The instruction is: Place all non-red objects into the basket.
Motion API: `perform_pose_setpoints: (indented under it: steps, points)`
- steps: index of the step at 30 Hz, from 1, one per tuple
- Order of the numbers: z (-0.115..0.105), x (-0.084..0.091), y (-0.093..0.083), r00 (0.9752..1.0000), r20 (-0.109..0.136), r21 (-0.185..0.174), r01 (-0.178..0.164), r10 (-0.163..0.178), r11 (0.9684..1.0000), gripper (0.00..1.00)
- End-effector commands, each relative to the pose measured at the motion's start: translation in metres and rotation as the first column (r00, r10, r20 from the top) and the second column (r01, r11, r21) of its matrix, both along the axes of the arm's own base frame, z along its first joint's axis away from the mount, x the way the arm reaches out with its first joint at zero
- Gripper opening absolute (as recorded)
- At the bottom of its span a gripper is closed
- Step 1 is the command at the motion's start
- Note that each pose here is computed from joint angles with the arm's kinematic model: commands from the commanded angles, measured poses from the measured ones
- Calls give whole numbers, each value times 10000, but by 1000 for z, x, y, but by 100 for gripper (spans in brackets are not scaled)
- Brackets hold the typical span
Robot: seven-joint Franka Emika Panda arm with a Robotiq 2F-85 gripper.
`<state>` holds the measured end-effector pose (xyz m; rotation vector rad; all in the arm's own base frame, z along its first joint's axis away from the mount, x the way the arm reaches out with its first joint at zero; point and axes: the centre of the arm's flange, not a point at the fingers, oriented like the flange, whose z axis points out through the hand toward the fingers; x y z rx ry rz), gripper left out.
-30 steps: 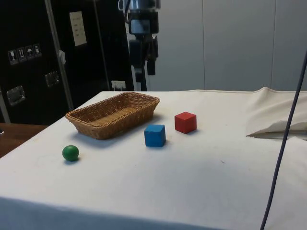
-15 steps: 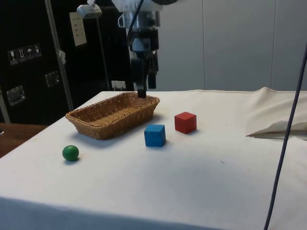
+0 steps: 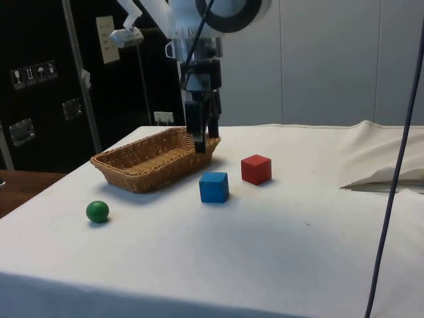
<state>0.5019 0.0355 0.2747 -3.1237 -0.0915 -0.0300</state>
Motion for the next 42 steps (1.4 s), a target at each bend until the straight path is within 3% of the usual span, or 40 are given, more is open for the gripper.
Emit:
perform_pose_setpoints:
  steps: [1, 4, 6, 14, 23, 24, 25, 31, 34, 35, 41, 42]
  points:
    - [-3, 0, 1, 10000, 90, 30, -9, 9, 10000, 100]
    - [-5, 0, 0, 10000, -46, -27, 1, -1, 10000, 100]
    - [-9, 0, 1, 10000, 35, 4, 9, -9, 10000, 100]
    - [-23, 1, 0, 9999, -112, -127, -7, 5, 9999, 100]
    - [-40, 0, -14, 10000, 33, 302, -61, 60, 9995, 100]
    - [-39, 1, -13, 10000, -65, 124, -40, 41, 9999, 100]
    - [-42, 0, -17, 9999, 63, 405, -94, 92, 9991, 100]
    - [-48, 0, -25, 9999, 54, 676, -145, 141, 9976, 100]
    - [-50, -1, -28, 9999, -61, 622, -147, 151, 9980, 100]
    - [-52, 0, -26, 9999, 31, 704, -158, 156, 9974, 100]
    - [-59, 0, -21, 9998, 55, 596, -189, 186, 9980, 100]
    - [-58, -1, -24, 9997, -63, 576, -214, 218, 9981, 100]
